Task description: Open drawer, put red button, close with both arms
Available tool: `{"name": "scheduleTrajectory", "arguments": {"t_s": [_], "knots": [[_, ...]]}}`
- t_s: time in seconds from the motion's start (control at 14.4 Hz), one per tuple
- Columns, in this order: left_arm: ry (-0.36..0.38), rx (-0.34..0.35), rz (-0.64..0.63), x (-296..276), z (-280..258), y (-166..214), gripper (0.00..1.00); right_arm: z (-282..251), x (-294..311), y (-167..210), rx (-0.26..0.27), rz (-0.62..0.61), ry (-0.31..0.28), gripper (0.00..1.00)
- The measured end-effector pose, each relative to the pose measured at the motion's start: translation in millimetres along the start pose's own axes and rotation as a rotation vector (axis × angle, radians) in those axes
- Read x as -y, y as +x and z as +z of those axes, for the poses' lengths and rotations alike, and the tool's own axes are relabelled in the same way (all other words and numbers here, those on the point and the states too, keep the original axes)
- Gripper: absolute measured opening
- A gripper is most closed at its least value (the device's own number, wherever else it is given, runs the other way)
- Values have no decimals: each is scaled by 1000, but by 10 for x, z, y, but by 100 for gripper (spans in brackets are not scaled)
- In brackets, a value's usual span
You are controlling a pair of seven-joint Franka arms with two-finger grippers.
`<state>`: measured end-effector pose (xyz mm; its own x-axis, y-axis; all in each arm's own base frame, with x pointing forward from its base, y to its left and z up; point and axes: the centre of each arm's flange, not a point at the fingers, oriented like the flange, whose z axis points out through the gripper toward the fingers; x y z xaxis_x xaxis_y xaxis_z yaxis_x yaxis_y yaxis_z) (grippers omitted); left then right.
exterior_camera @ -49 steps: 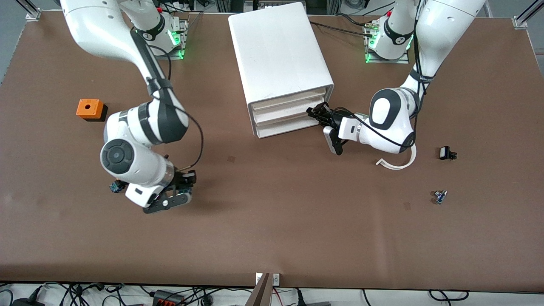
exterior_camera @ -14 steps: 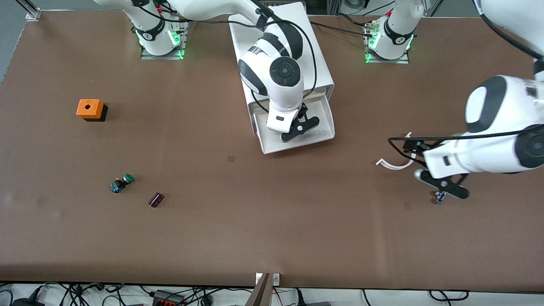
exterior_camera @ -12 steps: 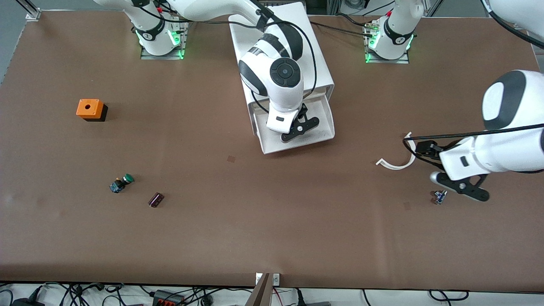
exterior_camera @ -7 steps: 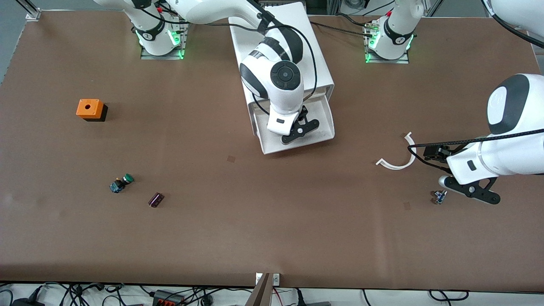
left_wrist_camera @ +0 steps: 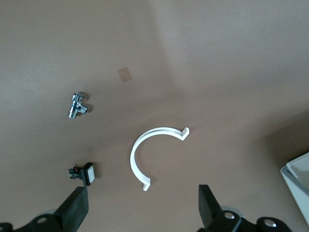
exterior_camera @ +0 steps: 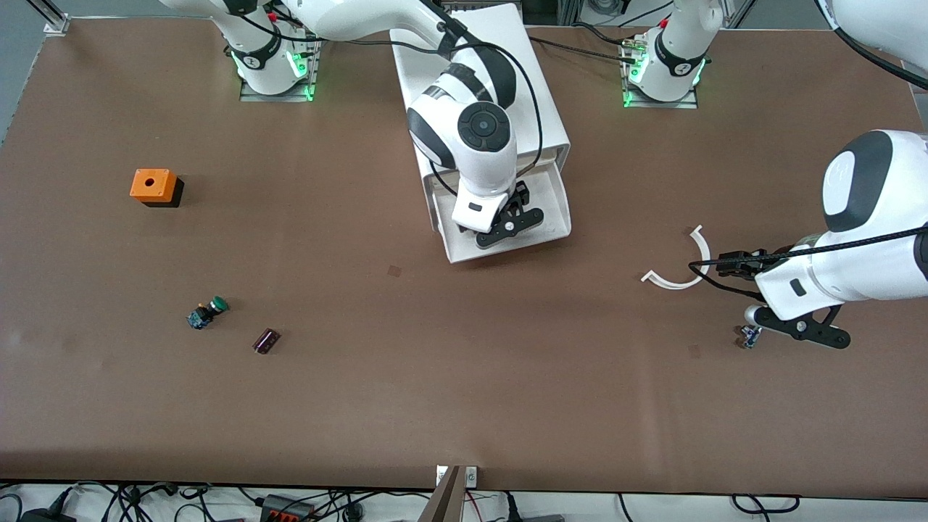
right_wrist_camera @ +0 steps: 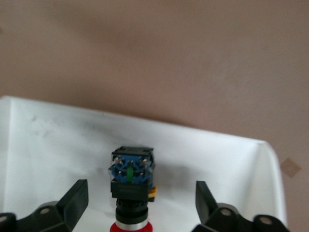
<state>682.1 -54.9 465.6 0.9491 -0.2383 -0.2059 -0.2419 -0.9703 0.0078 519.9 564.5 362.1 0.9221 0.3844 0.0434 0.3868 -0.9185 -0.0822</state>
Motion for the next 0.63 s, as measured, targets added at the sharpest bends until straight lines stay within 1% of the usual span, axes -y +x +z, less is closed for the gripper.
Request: {"name": "scheduleTrajectory", "arguments": {"t_s": [0.07, 0.21, 0.35, 0.42, 0.49, 0.63], "knots": [[0, 0, -24, -30, -1, 5, 100, -221, -177, 95, -35, 26, -3, 100], [1, 0, -53, -79, -3, 12, 100, -594, -707, 285, -92, 98, -35, 100], [1, -1, -64, -109, -5, 16, 100, -855, -1255, 431, -132, 170, -60, 100], [1, -1, -69, -111, -5, 16, 100, -947, -1513, 484, -143, 205, -66, 100], [1, 0, -70, -111, -3, 17, 100, -1004, -1746, 514, -139, 236, -72, 100], [1, 0, -70, -116, 0, 19, 100, -1025, -2275, 505, -79, 279, -97, 100]]}}
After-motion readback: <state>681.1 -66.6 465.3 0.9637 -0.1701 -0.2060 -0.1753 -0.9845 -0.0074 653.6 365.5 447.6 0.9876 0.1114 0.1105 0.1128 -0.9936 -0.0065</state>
